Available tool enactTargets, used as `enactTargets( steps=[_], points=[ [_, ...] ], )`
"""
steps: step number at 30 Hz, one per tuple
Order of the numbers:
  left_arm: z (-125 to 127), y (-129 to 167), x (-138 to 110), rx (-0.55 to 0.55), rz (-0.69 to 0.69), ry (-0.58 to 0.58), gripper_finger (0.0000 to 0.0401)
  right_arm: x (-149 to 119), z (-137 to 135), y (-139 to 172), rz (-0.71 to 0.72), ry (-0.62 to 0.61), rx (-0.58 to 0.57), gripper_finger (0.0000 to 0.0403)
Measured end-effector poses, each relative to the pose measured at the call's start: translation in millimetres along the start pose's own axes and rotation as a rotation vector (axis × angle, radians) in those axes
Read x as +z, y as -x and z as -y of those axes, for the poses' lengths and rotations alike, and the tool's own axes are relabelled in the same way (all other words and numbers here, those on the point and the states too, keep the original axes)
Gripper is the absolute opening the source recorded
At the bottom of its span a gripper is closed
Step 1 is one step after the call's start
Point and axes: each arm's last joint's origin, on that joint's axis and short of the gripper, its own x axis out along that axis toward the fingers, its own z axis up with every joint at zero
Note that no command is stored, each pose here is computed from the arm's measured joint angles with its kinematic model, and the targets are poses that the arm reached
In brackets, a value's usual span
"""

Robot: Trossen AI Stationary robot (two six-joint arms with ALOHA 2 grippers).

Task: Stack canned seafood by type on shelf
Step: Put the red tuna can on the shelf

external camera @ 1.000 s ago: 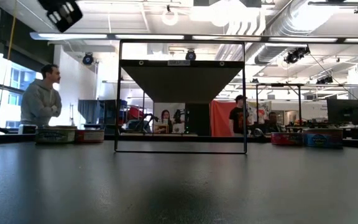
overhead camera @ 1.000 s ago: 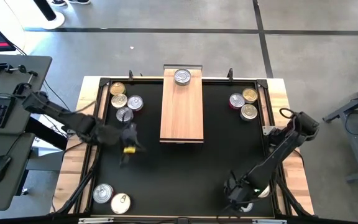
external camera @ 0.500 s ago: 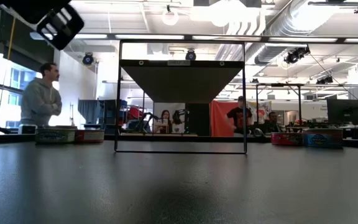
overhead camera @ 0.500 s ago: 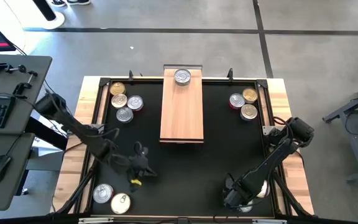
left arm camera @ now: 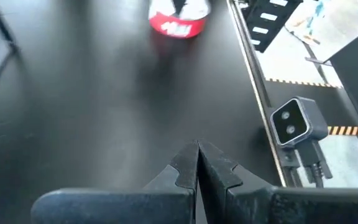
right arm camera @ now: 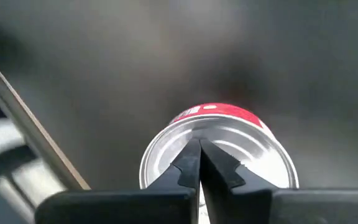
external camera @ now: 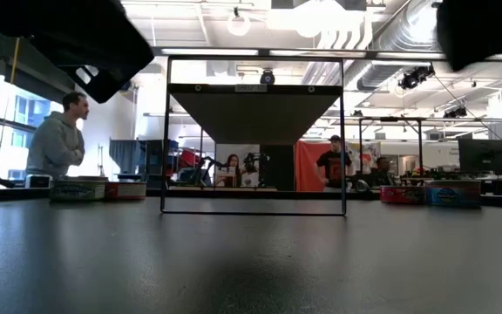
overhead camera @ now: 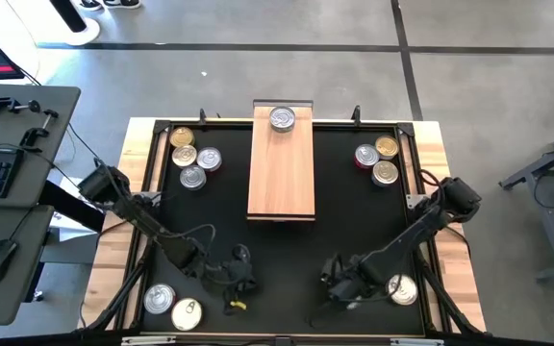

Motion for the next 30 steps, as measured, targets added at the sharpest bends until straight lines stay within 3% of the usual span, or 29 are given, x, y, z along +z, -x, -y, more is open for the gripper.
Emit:
enactTargets(
  steps=[12, 18, 25, 30],
  points=[
    [12.1, -14.8, 5.0, 0.011, 0.005, 0.000, 0.0000, 75.0, -11.0, -28.1, 0.325, 0.067, 0.162, 0.0000],
    [10.4, -13.9, 3.3, 0.027, -0.019, -0.019, 0.0000, 102.3, -23.3, -5.1, 0.427, 0.145, 0.208, 0.0000],
    [5.4, -14.6, 0.3, 0.049, -0.065, -0.128, 0.0000, 71.5, -30.1, 36.7, 0.353, 0.213, 0.144, 0.0000],
    [-17.6, -20.4, 6.0, 0.175, -0.088, -0.191, 0.0000, 39.3, -20.5, 33.8, 0.315, 0.131, -0.040, 0.0000]
  ],
)
